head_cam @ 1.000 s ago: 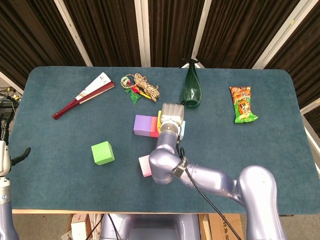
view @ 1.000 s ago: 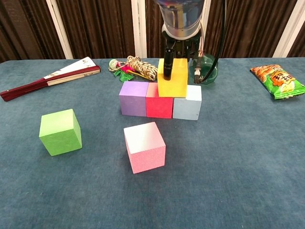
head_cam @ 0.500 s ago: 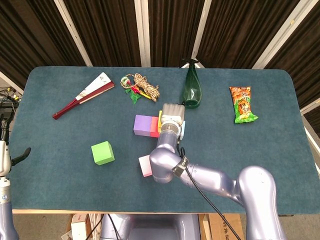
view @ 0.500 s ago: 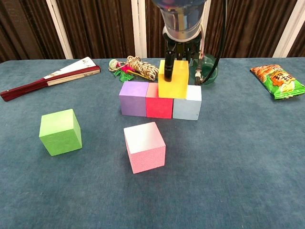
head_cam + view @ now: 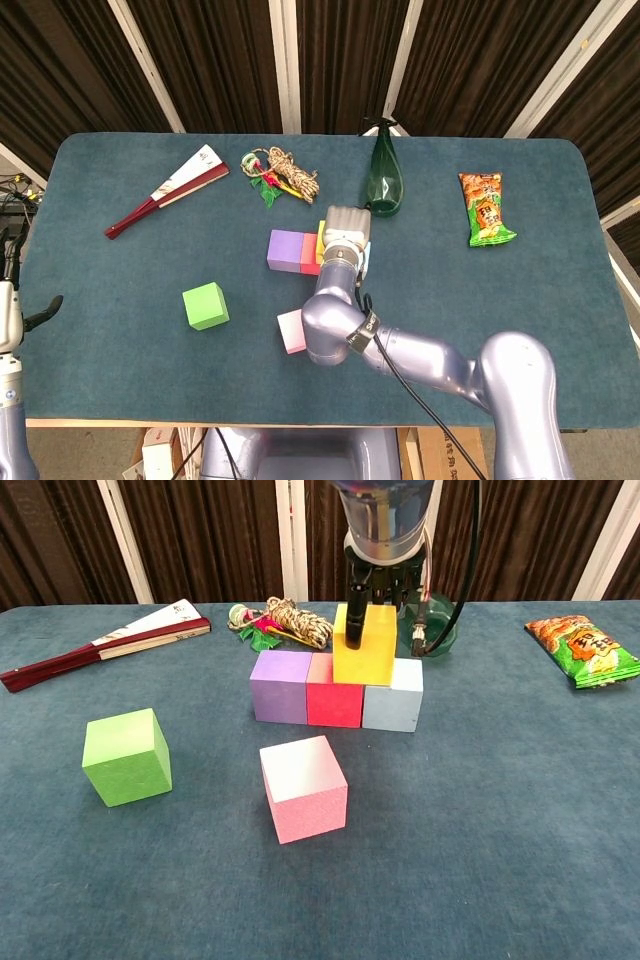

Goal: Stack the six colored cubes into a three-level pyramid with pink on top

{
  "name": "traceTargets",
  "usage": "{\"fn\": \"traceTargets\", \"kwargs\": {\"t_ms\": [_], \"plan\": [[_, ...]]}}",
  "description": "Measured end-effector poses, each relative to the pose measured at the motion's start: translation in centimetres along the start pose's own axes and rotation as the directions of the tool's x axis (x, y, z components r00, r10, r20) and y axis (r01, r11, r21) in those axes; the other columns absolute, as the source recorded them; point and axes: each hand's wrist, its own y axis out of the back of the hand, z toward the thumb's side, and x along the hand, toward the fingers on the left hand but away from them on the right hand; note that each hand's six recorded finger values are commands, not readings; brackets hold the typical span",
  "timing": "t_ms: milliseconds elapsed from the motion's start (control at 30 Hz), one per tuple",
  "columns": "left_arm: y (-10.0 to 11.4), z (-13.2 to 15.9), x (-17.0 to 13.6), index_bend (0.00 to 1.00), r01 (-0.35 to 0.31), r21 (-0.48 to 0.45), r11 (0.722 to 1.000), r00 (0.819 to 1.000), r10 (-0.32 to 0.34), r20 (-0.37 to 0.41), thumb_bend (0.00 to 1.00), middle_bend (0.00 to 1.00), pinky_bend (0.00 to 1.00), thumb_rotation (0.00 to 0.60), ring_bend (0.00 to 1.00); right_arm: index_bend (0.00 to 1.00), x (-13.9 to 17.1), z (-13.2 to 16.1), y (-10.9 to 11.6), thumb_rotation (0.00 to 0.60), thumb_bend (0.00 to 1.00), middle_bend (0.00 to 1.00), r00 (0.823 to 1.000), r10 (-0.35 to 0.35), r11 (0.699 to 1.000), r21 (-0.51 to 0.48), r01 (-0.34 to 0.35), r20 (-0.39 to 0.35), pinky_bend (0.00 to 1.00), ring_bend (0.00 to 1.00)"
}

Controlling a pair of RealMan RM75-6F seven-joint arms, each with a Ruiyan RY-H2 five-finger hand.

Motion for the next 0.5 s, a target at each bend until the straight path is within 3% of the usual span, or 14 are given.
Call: {"fn": "traceTargets", "kwargs": {"t_ms": [500], "plan": [[-0.03,-0.05,0.02,0.10,0.001,0.001,1.000,1.000,-0.001,-0.002,0.20,0.00,0.00,0.600,0.00,0.40,0.07,0.22,-0.22,0.600,0.27,0.30,1.000,0.011,1.000,0.002,-0.011,-0.009,0.01,0.17]]}}
